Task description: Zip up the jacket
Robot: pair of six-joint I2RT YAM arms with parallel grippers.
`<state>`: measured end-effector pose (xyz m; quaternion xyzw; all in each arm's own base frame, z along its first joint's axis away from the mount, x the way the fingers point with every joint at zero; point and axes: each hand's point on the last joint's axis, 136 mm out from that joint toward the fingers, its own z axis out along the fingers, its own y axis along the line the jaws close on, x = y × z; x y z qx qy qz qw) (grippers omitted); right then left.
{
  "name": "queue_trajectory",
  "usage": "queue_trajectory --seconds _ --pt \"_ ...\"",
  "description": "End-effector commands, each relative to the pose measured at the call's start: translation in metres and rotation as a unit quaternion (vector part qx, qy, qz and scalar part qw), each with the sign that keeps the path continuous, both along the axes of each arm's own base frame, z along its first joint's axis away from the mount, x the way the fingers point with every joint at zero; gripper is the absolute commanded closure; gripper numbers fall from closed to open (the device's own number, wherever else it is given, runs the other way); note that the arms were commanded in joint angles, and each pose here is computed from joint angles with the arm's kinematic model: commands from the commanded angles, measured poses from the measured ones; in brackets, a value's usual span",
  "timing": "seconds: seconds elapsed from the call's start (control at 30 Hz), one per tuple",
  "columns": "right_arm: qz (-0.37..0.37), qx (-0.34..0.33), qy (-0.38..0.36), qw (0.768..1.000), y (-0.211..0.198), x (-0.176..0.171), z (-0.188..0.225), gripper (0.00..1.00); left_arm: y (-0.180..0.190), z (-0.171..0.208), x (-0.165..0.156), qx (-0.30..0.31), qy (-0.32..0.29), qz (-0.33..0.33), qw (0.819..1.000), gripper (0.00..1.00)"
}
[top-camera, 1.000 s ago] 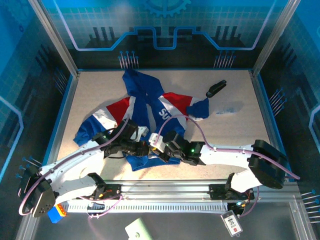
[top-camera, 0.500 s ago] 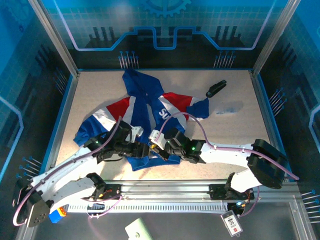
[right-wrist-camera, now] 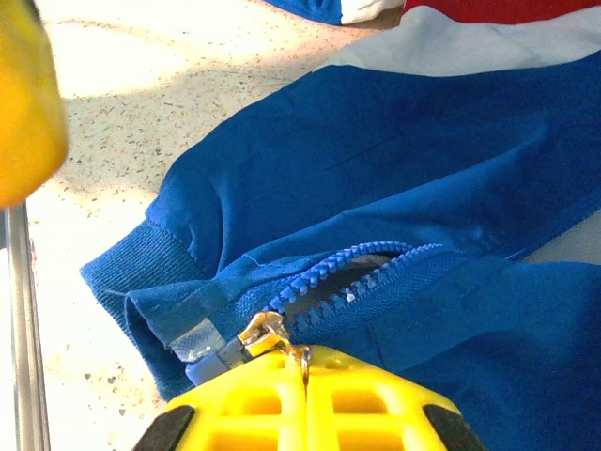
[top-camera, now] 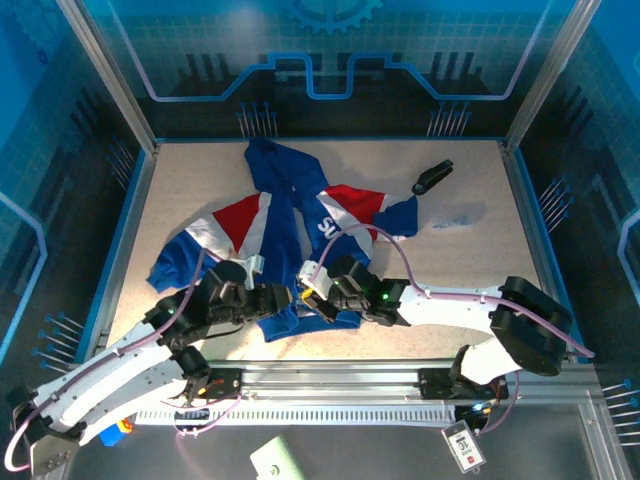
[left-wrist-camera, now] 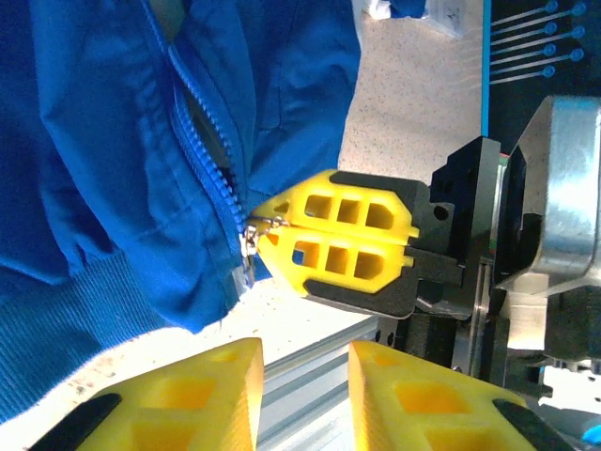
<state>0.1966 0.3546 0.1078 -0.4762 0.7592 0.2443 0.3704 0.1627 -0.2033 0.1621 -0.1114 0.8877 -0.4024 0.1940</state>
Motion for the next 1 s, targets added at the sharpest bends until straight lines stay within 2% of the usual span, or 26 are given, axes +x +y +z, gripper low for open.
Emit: queue_trajectory --seconds 0.0,0.37,0.63,0.97 --pt "-0.013 0.01 0.013 1.0 0.001 0.007 0.002 1.0 -0.003 -0.01 0.008 -0.021 0.023 0.078 0.996 0.67" --pt "-0.015 0.022 0.032 0.999 0.001 0.01 0.003 1.0 -0.031 -0.032 0.021 -0.095 0.036 0.131 0.986 0.66" --pt "-0.008 0.031 0.044 0.999 0.003 0.007 0.003 1.0 -0.02 -0.039 0.032 -0.116 0.024 0.181 0.976 0.6" --pt "0.002 0.036 0.057 0.998 0.007 0.004 0.0 1.0 -0.017 -0.044 0.034 -0.124 0.012 0.185 0.975 0.62"
